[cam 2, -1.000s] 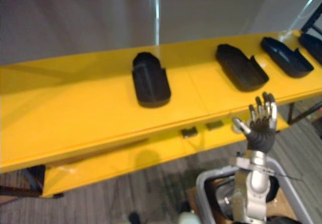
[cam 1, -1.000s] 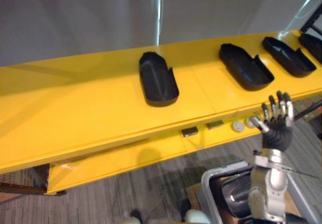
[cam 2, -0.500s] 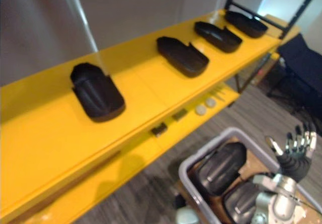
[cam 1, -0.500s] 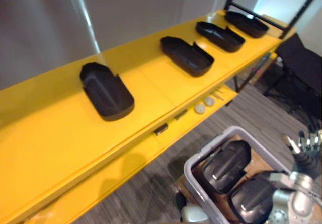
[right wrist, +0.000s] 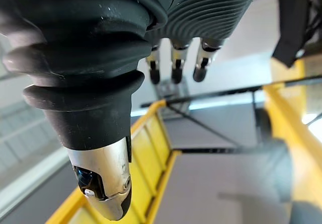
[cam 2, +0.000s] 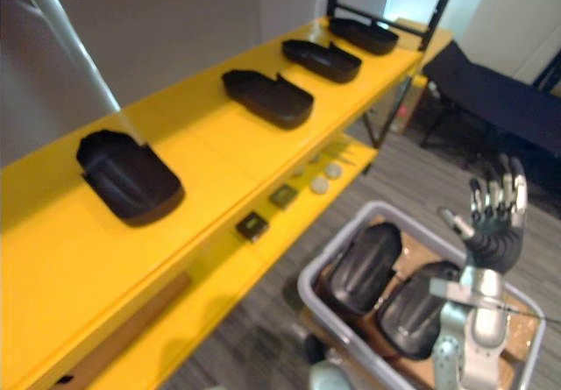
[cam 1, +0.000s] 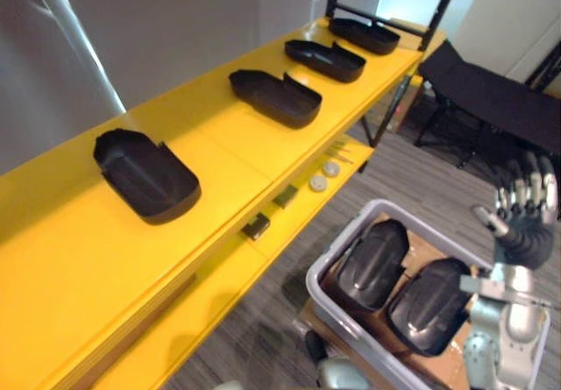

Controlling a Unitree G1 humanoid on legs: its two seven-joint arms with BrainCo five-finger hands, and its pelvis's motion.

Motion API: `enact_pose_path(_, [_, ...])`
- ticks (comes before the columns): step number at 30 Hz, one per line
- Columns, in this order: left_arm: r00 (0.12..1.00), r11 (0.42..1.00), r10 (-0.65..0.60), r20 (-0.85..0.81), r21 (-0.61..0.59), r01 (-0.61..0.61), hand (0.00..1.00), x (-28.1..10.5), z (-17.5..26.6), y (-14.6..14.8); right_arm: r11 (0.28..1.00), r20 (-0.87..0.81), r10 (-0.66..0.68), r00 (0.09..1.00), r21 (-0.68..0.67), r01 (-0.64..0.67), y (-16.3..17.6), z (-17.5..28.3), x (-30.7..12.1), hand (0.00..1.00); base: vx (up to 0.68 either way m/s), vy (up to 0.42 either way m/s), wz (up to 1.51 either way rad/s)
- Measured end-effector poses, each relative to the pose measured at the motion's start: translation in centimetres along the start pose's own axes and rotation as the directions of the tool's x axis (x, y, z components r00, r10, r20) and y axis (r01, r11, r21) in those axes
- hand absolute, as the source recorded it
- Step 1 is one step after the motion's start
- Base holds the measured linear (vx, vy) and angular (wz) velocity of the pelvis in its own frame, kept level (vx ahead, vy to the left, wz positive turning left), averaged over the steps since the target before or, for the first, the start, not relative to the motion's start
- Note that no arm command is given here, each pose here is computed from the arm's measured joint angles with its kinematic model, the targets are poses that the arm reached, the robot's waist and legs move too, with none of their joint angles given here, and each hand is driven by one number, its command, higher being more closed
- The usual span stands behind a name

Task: Walk over and take plastic housings, then place them on the shelf

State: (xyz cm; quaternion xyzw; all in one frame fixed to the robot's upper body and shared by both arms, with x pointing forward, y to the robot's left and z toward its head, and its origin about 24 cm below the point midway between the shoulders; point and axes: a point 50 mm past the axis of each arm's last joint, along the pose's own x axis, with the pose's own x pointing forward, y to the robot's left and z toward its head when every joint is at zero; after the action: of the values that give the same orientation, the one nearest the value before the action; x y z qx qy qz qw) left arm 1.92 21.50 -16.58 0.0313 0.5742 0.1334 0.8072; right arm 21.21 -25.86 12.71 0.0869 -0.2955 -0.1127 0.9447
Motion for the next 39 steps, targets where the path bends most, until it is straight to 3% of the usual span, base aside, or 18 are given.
enact_pose_path(7, [0.993, 1.000, -0.004, 0.118, 0.006, 0.004, 0.00, 0.0, 1.6, -0.3, 0.997, -0.200, -0.034, 0.979, 0.065, 0.048, 0.8, -3.6, -1.3, 0.00, -0.06, 0.041, 0.05])
enact_pose_path(15, [0.978, 0.985, -0.032, 0.206, 0.174, -0.005, 0.00, 0.0, 4.2, 0.4, 0.986, -0.402, -0.118, 0.908, 0.063, 0.156, 0.6, -5.6, -8.5, 0.00, -0.22, 0.119, -0.65])
enact_pose_path(24, [0.988, 0.977, -0.036, 0.151, 0.214, 0.003, 0.00, 0.4, 4.4, 0.4, 0.983, -0.335, -0.056, 0.940, 0.144, 0.110, 2.4, -5.5, -7.9, 0.00, -0.07, 0.080, -0.82])
enact_pose_path(29, [0.994, 0.985, -0.012, 0.104, 0.170, -0.006, 0.00, 0.3, 2.8, 1.5, 0.976, -0.363, -0.047, 0.931, 0.184, 0.121, 3.9, -6.2, -7.7, 0.00, 0.00, -0.104, -0.63])
enact_pose_path(32, [0.995, 0.996, 0.007, 0.100, 0.083, -0.015, 0.00, 0.1, 2.0, 1.7, 0.974, -0.390, -0.039, 0.920, 0.189, 0.121, 4.2, -6.4, -8.2, 0.00, -0.04, -0.163, -0.47])
enact_pose_path(36, [0.987, 0.999, -0.003, 0.161, 0.047, -0.005, 0.00, 0.1, 3.0, 1.8, 0.975, -0.411, -0.044, 0.911, 0.180, 0.129, 4.0, -6.6, -8.4, 0.00, -0.08, -0.160, 0.10])
enact_pose_path(39, [0.972, 1.000, -0.009, 0.233, -0.002, 0.010, 0.00, 0.0, 4.5, 1.3, 0.981, -0.372, -0.014, 0.928, 0.174, 0.085, 4.5, -7.3, -5.9, 0.00, -0.22, -0.195, -0.09])
